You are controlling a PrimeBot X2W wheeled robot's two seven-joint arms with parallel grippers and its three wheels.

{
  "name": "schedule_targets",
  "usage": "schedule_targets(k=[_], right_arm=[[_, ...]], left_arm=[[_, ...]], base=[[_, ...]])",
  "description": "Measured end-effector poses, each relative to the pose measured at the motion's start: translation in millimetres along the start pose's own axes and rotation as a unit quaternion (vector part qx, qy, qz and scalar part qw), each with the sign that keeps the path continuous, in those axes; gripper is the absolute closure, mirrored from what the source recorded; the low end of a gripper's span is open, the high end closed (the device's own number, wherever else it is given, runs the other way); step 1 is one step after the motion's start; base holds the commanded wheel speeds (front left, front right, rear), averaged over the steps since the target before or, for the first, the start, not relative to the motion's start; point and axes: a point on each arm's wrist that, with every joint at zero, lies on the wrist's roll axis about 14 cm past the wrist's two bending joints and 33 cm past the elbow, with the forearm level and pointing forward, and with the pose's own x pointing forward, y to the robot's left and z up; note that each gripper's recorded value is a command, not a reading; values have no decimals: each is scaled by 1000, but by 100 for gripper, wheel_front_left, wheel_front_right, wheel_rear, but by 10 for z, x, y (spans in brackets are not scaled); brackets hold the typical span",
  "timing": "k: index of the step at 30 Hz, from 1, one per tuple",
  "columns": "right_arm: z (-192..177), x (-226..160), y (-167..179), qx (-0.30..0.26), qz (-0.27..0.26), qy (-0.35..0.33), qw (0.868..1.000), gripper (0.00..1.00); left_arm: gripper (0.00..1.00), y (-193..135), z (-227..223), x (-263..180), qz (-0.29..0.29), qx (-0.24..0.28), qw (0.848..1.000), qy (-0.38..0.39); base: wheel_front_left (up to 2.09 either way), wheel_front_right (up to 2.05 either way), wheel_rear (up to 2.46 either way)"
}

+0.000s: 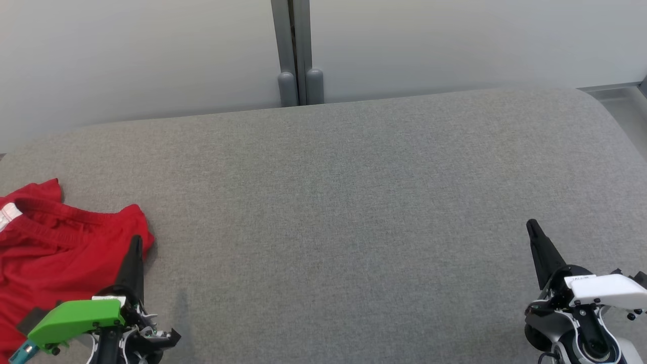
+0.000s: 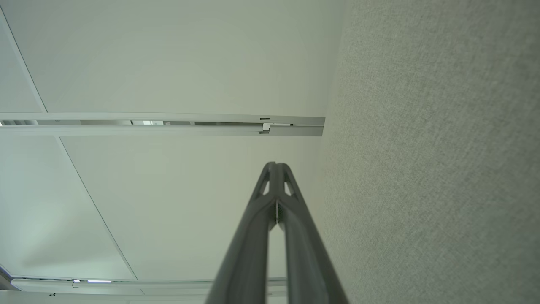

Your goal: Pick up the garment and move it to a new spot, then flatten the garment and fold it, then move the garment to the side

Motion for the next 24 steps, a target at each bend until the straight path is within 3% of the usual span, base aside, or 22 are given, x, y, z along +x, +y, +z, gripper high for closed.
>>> schedule_targets(k=[1, 10, 24], right_arm=[[-2, -2, -13, 0, -2, 0, 1000, 0], [-18, -84, -223, -7, -34, -4, 999, 0], [43, -55, -205, -162, -38, -5, 986, 0]], left_arm=[[0, 13, -2, -4, 2, 0, 1000, 0], [0, 301, -30, -111, 46, 5, 999, -5], [0, 375, -113, -101, 65, 171, 983, 10]], base=[[0, 0, 0], [0, 0, 0], [0, 0, 0]])
